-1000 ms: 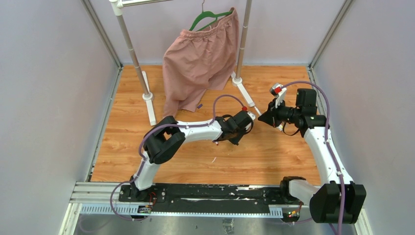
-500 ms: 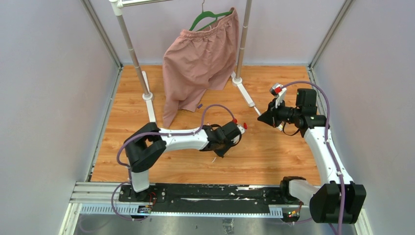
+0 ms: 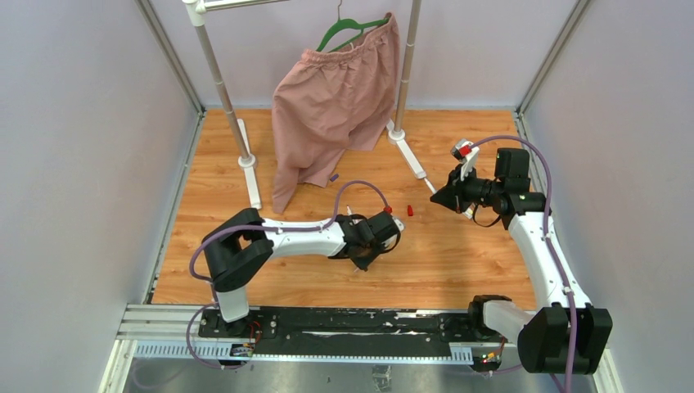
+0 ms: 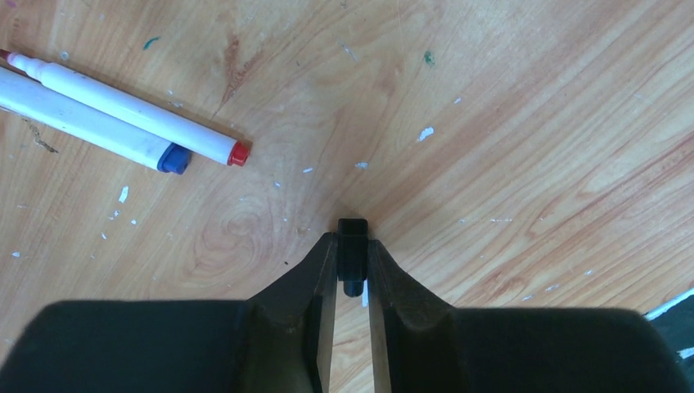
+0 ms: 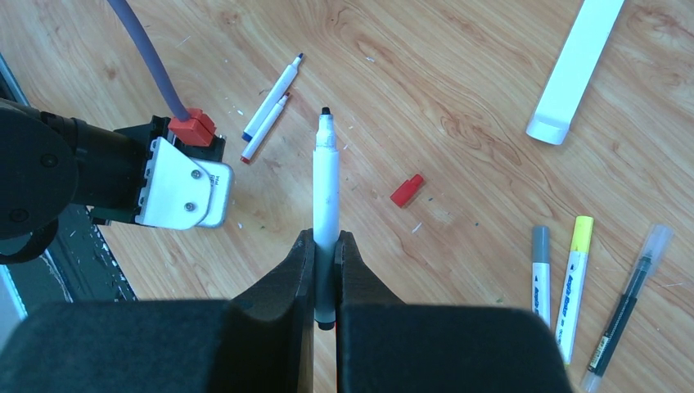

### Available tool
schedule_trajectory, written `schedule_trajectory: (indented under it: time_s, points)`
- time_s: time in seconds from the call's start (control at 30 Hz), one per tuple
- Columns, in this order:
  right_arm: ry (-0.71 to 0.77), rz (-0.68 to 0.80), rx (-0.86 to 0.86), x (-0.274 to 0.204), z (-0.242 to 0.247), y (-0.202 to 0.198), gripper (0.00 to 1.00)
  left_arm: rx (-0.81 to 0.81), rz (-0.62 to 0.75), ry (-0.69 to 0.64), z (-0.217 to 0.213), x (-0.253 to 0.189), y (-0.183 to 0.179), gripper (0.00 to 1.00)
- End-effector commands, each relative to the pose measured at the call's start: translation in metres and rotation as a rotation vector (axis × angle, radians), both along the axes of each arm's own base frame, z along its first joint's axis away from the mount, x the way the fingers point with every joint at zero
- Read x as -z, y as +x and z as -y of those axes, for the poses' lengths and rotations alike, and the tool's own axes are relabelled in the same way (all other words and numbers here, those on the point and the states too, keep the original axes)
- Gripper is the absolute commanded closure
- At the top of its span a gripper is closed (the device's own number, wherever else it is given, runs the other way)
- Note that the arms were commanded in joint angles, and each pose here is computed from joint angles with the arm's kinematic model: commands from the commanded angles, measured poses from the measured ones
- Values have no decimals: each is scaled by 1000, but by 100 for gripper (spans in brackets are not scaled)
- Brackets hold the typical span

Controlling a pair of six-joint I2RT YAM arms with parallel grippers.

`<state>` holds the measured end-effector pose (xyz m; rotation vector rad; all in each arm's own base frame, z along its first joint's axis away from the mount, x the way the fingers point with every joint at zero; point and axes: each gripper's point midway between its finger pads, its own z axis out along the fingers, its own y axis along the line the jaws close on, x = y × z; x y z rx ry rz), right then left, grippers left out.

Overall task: Insert the pens into the pen caps
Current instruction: Move the pen cap to the center of the board.

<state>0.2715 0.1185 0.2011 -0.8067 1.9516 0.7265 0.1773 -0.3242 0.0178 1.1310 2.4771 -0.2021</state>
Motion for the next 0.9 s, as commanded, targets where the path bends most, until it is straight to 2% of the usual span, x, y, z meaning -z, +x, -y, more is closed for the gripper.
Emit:
schedule_trajectory:
  time_s: [0.0, 0.37, 0.6, 0.67, 0.8, 0.87]
  points:
    - [24, 11, 5, -13, 2, 0, 100, 7, -51, 125, -20, 22, -11, 76]
    - [31, 18, 3, -16, 2, -2, 100, 28, -66, 191, -20, 26, -10, 69]
    - [35, 21, 2, -17, 2, -3, 100, 51, -82, 217, -19, 31, -10, 71]
    - [37, 21, 3, -17, 2, -3, 100, 59, -88, 219, -19, 32, -11, 75]
    - [40, 24, -3, -18, 2, -4, 100, 68, -81, 203, -16, 29, -10, 100]
    - [43, 26, -8, -19, 1, -4, 100, 63, -61, 169, -11, 21, -7, 100]
